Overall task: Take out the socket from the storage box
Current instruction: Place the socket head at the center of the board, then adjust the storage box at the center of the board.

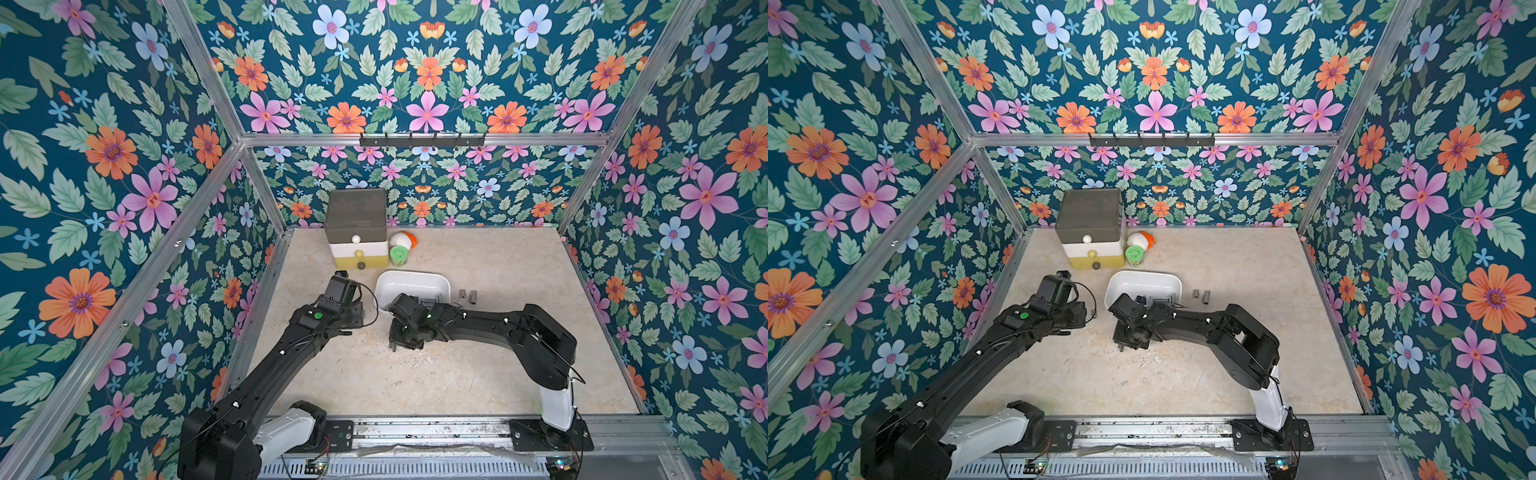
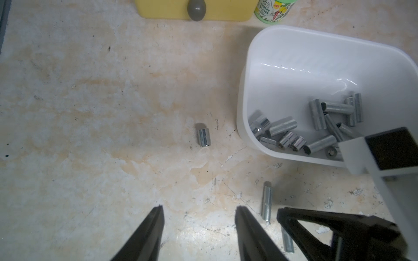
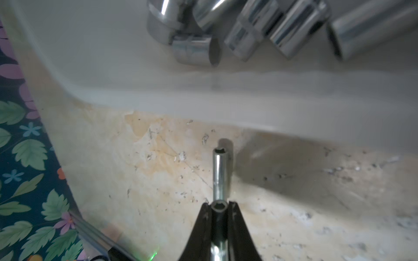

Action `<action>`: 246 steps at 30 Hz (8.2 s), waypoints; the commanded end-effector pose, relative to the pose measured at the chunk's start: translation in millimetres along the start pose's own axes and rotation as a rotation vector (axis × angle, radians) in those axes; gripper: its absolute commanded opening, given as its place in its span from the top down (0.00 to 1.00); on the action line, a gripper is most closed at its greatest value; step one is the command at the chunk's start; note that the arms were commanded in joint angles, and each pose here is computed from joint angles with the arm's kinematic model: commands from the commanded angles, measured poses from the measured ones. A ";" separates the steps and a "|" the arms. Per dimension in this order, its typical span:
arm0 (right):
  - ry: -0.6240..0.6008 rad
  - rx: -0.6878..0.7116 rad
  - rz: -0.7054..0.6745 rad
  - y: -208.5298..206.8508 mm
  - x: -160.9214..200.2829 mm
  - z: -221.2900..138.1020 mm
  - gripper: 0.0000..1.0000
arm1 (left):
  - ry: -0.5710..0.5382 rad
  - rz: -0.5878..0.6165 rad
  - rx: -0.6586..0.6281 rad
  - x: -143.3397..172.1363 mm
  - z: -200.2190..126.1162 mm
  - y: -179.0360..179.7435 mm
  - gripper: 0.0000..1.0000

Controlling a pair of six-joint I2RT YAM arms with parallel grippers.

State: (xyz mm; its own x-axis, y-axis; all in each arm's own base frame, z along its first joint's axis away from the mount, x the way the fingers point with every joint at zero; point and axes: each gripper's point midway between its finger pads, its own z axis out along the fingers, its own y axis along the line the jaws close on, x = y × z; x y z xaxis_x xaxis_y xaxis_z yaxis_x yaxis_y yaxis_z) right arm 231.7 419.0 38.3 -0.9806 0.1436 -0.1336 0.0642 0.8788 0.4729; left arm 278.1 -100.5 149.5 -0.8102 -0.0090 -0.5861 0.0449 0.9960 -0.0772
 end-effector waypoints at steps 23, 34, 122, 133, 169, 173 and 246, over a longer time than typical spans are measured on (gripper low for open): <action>-0.126 0.112 0.038 -26.8 -13.9 18.8 1.00 | 0.055 0.003 -0.008 8.7 13.0 -1.5 0.42; -0.106 0.121 0.017 -30.0 -10.1 20.6 0.84 | 0.064 0.004 -0.016 10.5 15.3 -0.6 0.42; -0.079 0.295 -0.021 -129.0 -142.4 -61.6 1.00 | 0.004 0.009 -0.042 -1.3 5.2 5.6 0.42; 0.055 0.181 0.082 -118.8 -151.7 -87.8 1.00 | -0.018 0.006 -0.019 -3.2 -1.4 3.6 0.41; 0.150 0.212 -0.021 -114.0 -171.8 -78.4 1.00 | 0.006 0.012 -0.019 0.8 4.0 2.3 0.41; 0.142 0.246 -0.042 -116.1 -174.2 -72.9 1.00 | 0.010 0.013 -0.019 1.9 5.0 2.2 0.41; -0.075 0.250 -0.660 -14.2 -219.9 -19.7 0.73 | 0.000 0.014 -0.046 -1.3 6.2 6.1 0.41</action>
State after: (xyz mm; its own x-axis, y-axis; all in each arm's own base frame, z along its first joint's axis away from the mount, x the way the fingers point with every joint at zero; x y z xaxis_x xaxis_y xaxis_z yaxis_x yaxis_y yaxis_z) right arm 449.5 366.1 86.5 -0.8198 -0.3942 -0.4153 -0.4611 0.8846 0.0704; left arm 280.4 -96.3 142.2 -0.8174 0.0047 -0.5761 0.0348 0.9986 -0.0411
